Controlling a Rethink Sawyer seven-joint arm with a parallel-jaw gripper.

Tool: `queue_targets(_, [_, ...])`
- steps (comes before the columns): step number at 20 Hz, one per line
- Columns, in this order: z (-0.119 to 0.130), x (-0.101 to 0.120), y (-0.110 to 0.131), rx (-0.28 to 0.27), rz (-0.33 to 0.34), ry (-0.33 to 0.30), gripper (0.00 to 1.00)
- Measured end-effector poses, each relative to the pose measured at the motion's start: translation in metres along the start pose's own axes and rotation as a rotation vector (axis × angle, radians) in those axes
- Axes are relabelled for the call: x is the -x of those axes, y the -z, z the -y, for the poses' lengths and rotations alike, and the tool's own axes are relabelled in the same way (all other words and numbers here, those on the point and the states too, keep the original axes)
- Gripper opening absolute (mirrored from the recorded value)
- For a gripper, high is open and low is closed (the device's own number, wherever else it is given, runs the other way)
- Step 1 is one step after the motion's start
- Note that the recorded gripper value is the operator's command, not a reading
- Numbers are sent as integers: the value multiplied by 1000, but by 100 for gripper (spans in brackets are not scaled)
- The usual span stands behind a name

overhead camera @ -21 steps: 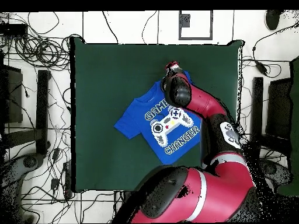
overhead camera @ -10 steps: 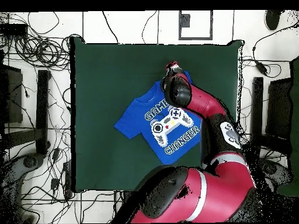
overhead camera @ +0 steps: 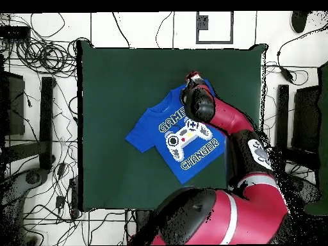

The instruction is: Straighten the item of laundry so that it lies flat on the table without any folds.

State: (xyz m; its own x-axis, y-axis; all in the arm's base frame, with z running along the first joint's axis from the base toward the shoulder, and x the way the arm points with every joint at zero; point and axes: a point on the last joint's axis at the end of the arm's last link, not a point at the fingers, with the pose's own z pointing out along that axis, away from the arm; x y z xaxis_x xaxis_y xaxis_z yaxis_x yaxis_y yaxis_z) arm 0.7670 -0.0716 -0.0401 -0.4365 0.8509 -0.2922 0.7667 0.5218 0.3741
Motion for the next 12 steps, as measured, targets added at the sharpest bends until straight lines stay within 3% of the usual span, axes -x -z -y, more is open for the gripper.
queue_targets(7, [13,21,31,-16,6,-25,100])
queue_targets(12, [6,30,46,-6,21,-22,100])
